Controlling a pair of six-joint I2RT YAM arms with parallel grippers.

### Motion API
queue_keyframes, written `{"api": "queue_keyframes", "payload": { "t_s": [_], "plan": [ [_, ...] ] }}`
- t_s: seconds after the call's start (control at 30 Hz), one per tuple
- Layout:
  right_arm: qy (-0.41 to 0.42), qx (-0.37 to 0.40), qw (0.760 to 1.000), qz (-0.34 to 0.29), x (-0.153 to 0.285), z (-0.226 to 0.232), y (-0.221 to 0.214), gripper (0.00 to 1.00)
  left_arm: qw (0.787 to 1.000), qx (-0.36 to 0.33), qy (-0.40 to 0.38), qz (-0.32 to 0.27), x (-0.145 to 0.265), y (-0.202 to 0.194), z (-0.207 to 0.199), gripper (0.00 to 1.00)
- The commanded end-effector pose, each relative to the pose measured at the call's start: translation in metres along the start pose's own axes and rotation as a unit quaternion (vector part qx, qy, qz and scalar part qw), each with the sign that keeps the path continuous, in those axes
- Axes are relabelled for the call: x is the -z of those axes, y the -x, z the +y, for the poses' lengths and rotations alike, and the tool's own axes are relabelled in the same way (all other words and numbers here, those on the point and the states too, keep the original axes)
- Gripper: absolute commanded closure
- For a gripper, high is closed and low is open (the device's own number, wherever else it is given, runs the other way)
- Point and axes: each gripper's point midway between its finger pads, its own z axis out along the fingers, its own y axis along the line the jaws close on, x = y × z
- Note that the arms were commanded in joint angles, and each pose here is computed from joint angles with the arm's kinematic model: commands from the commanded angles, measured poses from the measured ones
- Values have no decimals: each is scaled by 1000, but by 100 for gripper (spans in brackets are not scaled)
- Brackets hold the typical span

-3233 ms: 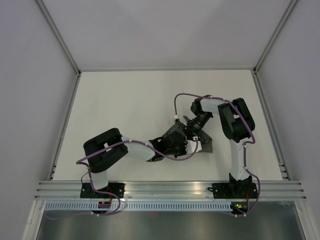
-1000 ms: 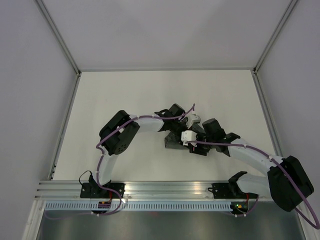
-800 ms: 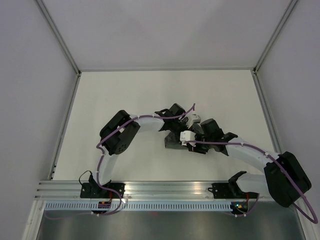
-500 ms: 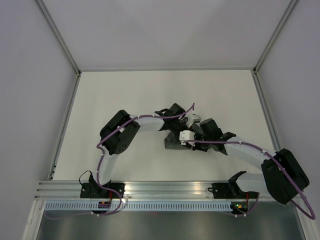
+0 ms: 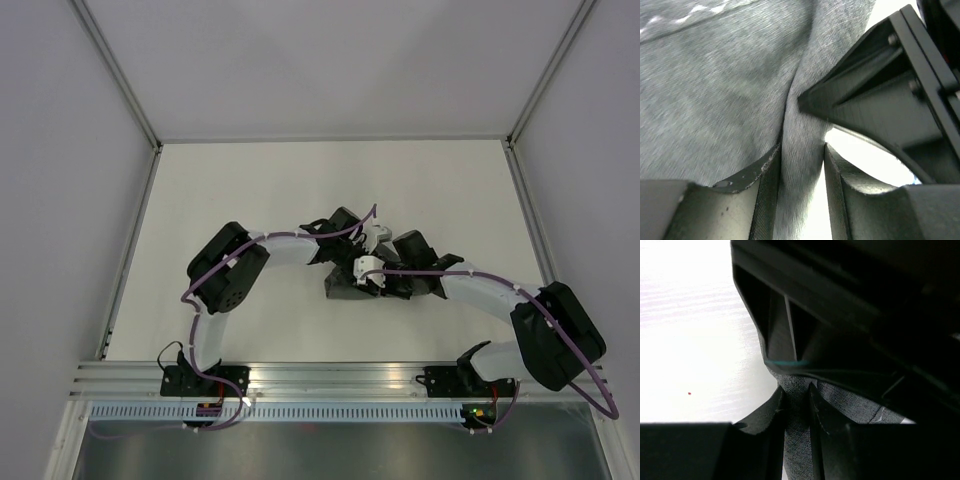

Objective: Fold the napkin, place the utensils inside, and roll it up
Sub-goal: Roll the napkin with the utensil

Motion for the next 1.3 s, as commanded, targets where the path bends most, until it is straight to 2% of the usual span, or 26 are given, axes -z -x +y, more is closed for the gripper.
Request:
{"api": "queue_keyframes", "payload": {
  "t_s": [0.0,0.13,0.23,0.3,0.33,0.47,0.5,0.53,0.6,0.73,0.87,1.0,1.17,1.27],
  "plan": [
    [72,-29,996,34,-4,32,-17,78,997,11,50,-50,26,24,7,55],
    [97,-40,994,37,-7,35,-16,80,995,11,69,-77,40,29,12,54],
    [112,-46,992,38,-8,38,-14,81,990,6,83,-115,54,38,17,54],
    [118,-52,991,37,-7,38,-13,81,982,-12,93,-162,72,58,15,53],
    [125,-55,990,39,-8,39,-14,81,980,-13,101,-168,76,52,16,52],
    [154,-69,985,42,-10,40,-16,81,955,-35,159,-247,114,65,22,50],
    [161,-73,984,37,-9,38,-13,82,940,-53,168,-292,135,82,14,50],
    [171,-81,981,39,-11,38,-15,82,933,-41,195,-301,140,71,24,50],
    [193,-100,975,38,-8,39,-15,81,909,-59,216,-352,161,81,18,50],
    [229,-117,965,44,-10,28,-12,82,885,-101,229,-392,187,68,-1,48],
    [271,-142,950,58,-8,25,-11,81,870,-149,268,-385,193,63,-9,48],
    [287,-161,942,63,-13,8,-10,82,868,-207,281,-354,171,58,-28,46],
    [300,-182,933,77,-20,1,-14,81,878,-265,301,-261,123,40,-31,46],
    [307,-191,929,80,-24,-5,-14,81,875,-297,303,-234,107,41,-35,45]
  ]
}}
